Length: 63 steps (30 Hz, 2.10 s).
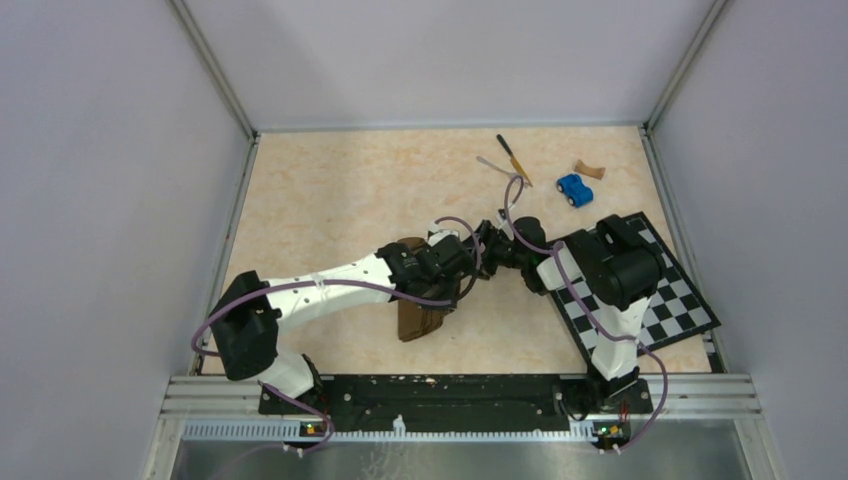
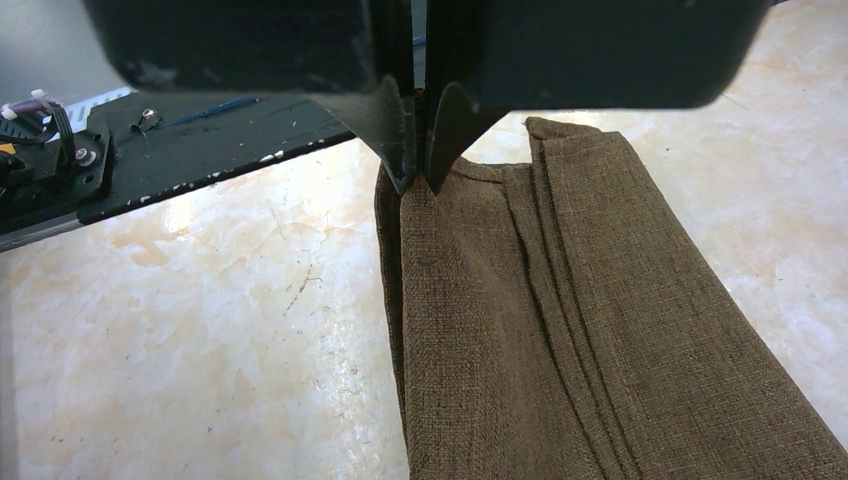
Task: Fold the napkin into a case and place the utensils inside
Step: Pick up the 2/3-rectangle-folded napkin at the center of the board, then fold the 2/3-rectangle-folded napkin at the center of the board.
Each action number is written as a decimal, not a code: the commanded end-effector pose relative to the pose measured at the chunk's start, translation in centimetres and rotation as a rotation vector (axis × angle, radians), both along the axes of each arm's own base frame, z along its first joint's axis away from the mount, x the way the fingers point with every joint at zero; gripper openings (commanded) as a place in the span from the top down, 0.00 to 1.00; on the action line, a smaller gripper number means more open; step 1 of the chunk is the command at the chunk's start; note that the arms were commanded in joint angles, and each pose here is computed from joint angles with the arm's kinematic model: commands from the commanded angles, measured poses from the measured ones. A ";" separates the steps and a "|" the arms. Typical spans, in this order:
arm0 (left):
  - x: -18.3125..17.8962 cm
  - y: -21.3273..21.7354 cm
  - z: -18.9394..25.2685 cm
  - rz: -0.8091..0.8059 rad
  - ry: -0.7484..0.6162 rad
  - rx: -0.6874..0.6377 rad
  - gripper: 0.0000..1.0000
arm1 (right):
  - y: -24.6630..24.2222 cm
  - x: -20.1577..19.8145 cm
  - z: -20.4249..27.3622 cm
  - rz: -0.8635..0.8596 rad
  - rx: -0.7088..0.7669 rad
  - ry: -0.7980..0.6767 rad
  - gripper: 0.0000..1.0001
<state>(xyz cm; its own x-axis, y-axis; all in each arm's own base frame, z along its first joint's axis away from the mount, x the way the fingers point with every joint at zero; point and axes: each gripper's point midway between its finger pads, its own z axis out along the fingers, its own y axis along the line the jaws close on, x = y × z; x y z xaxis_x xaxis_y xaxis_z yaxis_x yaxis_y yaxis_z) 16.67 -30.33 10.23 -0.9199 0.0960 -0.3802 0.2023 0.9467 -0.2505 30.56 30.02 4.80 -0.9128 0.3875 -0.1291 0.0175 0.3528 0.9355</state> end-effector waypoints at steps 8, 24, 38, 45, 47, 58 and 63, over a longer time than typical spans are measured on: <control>0.5 -1.6 -0.3 -0.039 -0.005 -0.030 1.00 | -0.6 1.1 -0.1 -0.032 -0.027 -0.089 0.52; 4.8 -0.4 5.6 0.022 -0.066 -0.403 0.33 | -0.7 1.7 0.7 0.031 -0.124 -0.203 1.00; 15.2 5.0 -0.6 0.272 -0.162 -0.436 1.00 | -1.4 2.1 1.0 0.042 -0.333 -0.241 1.00; 15.1 5.5 -6.5 0.326 -0.096 -0.376 1.00 | -0.6 2.2 2.2 0.030 -0.429 -0.253 1.00; 14.9 5.6 -7.5 0.329 -0.080 -0.364 1.00 | 0.0 2.2 2.5 0.024 -0.454 -0.243 1.00; 14.0 5.5 -10.4 0.307 -0.049 -0.362 1.00 | 5.6 0.5 4.2 -0.044 -0.427 -0.093 1.00; 13.9 5.6 -10.1 0.278 -0.067 -0.361 1.00 | 7.0 0.1 3.2 -0.131 -0.315 0.048 1.00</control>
<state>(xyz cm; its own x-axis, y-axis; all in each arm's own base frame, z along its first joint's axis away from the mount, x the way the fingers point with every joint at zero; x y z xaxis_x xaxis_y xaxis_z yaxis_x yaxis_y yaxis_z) 32.10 -26.09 2.82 -0.8394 -0.3506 -0.4153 -0.0123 0.7762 -0.6304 30.07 35.83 7.81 -0.8901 0.3076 -0.3362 -0.0267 0.7014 0.7123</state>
